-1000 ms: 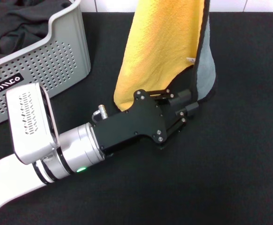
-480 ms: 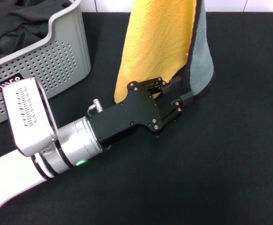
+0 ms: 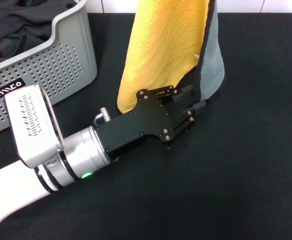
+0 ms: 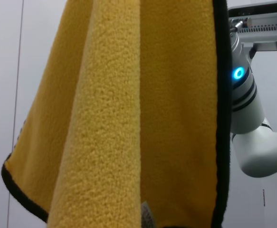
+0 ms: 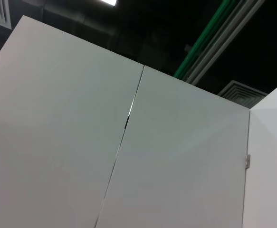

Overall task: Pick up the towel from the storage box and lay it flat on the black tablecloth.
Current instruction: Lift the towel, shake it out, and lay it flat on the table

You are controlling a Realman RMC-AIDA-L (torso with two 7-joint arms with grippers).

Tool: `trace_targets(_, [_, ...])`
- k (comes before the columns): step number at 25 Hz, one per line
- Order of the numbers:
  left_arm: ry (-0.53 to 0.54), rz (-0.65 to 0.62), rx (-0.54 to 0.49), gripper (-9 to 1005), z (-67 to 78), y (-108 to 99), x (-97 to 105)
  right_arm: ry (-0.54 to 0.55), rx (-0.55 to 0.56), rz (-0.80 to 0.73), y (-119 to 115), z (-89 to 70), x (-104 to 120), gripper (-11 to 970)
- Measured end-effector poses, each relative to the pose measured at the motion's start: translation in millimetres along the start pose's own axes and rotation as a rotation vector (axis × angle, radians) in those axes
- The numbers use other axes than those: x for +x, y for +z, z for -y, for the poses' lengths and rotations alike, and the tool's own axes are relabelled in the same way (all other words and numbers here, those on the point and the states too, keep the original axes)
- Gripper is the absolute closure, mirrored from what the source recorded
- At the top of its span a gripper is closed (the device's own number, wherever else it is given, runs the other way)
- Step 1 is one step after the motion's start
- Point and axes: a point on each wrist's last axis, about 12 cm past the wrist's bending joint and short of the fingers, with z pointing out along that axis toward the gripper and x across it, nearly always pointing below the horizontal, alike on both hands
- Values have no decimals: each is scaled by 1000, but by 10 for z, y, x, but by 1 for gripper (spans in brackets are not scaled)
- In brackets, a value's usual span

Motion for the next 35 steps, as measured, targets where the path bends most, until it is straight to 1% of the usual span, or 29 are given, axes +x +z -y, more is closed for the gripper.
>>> trace_targets(4, [-1, 0, -1, 673, 1, -3, 1, 0, 2, 0, -17, -8, -1, 943])
trace_targets(15, [-5, 16, 0, 844, 3, -5, -17, 4, 3, -1, -31, -16, 3, 943])
trace_targets(20, [-10, 66, 17, 986, 33, -39, -70, 26, 14, -24, -69, -18, 22, 943])
trace_targets(23, [-12, 142, 25, 984, 67, -183, -147, 60, 30, -102, -140, -9, 53, 943])
trace_targets(25, [-10, 199, 9, 983, 61, -357, -214, 72, 39, -167, -227, -25, 42, 944])
trace_targets(26, [-12, 221, 5, 982, 53, -449, -248, 76, 48, -243, -319, -61, -3, 944])
trace_targets(27, [-13, 235, 1, 982, 42, -527, -276, 76, 48, -243, -319, -61, -3, 944])
trace_targets(29, [-34, 264, 35, 980, 11, -703, -369, 84, 69, -338, -423, -125, -102, 944])
trace_targets(31, [-55, 283, 77, 979, -19, -831, -454, 86, 73, -399, -467, -191, -218, 944])
trace_targets(35, [-65, 298, 154, 977, -61, -1042, -594, 81, 70, -515, -555, -404, -480, 944])
